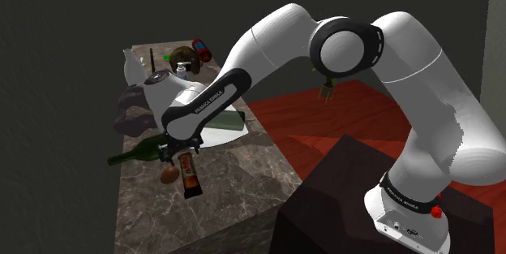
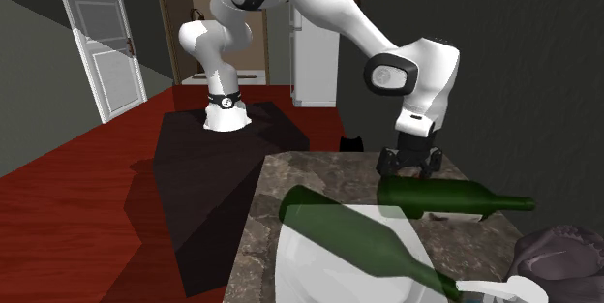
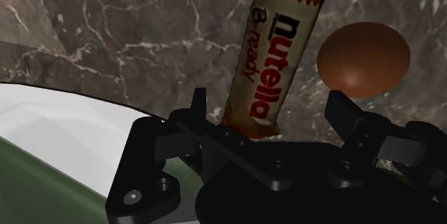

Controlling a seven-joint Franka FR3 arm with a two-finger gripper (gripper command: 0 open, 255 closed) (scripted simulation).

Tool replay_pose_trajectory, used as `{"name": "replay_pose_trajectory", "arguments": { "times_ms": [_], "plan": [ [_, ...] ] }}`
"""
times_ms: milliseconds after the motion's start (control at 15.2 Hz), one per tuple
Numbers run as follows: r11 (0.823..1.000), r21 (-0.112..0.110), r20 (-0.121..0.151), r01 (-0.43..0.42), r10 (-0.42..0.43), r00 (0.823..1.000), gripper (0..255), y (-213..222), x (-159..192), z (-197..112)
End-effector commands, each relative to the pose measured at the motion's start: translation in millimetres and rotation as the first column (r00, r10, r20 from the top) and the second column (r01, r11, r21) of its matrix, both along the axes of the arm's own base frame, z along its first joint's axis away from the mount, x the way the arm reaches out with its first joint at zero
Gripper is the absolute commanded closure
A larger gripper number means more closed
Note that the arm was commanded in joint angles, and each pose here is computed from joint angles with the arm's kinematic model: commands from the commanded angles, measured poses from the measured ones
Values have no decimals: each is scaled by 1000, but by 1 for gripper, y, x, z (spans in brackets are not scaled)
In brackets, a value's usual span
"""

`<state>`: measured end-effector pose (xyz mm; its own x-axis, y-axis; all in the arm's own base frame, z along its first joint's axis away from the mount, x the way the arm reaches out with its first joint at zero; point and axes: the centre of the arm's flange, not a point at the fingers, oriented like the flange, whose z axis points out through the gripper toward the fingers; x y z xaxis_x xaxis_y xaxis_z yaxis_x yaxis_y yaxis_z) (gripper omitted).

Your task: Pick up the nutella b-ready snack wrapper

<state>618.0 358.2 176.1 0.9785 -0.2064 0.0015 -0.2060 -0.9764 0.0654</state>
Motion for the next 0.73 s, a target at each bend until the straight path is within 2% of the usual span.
{"name": "replay_pose_trajectory", "arguments": {
  "times_ms": [0,264,330,660],
  "plan": [
    [1000,-2,-17,-9,9,1000,0,6,-7,-19],
    [1000,-2,-17,-9,9,1000,0,6,-7,-32],
    [1000,-2,-17,-9,9,1000,255,7,-8,-35],
    [1000,-2,-17,-9,9,1000,255,6,-4,-35]
  ]
}}
